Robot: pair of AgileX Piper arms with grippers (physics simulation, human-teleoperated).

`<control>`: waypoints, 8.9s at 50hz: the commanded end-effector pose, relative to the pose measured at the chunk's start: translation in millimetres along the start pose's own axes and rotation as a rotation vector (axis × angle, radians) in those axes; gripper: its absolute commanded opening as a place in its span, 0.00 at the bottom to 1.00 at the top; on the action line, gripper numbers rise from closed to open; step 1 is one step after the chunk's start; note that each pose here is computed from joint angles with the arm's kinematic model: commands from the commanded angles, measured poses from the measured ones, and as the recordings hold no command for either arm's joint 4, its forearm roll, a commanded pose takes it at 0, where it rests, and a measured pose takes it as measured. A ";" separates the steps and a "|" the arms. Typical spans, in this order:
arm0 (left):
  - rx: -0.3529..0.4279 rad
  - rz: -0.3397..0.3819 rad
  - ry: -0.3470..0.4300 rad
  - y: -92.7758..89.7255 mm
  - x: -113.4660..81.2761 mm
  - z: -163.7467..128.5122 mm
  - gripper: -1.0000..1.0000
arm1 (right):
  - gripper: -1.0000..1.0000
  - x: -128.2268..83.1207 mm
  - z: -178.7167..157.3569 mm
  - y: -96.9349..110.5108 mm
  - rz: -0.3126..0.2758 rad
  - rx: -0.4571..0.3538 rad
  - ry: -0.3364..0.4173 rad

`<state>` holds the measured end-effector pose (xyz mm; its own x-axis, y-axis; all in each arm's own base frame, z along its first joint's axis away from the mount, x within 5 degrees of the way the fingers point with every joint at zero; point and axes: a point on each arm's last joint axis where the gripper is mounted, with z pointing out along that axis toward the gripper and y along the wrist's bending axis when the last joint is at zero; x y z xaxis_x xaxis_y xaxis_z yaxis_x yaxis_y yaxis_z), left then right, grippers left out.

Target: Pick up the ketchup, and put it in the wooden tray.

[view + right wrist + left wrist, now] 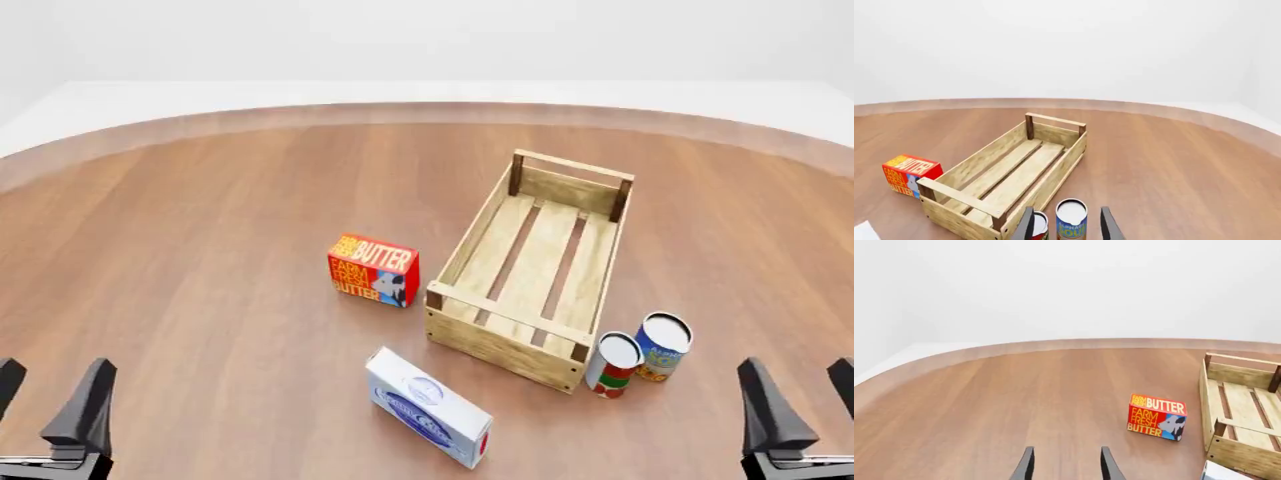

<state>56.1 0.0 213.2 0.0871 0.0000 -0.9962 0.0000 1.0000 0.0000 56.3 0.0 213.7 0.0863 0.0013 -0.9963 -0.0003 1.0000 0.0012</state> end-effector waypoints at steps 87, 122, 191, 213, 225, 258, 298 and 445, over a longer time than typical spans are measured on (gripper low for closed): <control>0.000 0.000 0.000 0.0 0.0 0.0 1.00 | 1.00 -40.1 93.3 145.6 -0.125 -0.788 0.405; 0.000 0.000 0.000 0.0 0.0 0.0 1.00 | 1.00 -30.4 70.9 275.7 -0.176 -1.140 0.444; 0.000 0.000 0.000 0.0 0.0 0.0 1.00 | 1.00 5.8 3.4 407.1 -0.373 -1.436 0.420; 0.000 0.000 0.000 0.0 0.0 0.0 1.00 | 1.00 45.8 2.3 428.2 -0.439 -1.444 0.439; 0.000 0.000 0.000 0.0 0.0 0.0 1.00 | 1.00 57.7 6.9 432.5 -0.456 -1.437 0.439; 0.000 0.000 0.000 0.0 0.0 0.0 1.00 | 1.00 86.7 10.6 450.8 -0.472 -1.433 0.446; 0.000 0.000 0.000 0.0 0.0 0.0 1.00 | 0.00 70.9 0.6 422.3 -0.472 -1.444 0.457; 0.000 0.000 0.000 0.0 0.0 0.0 1.00 | 0.00 22.8 310.7 111.3 -0.286 -0.360 0.574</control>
<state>56.1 0.0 213.2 0.0871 0.0000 -0.9962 0.0000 1.0000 0.0000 347.6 110.3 235.5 -0.3775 -0.3927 -0.8386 -0.4151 0.8813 -0.2258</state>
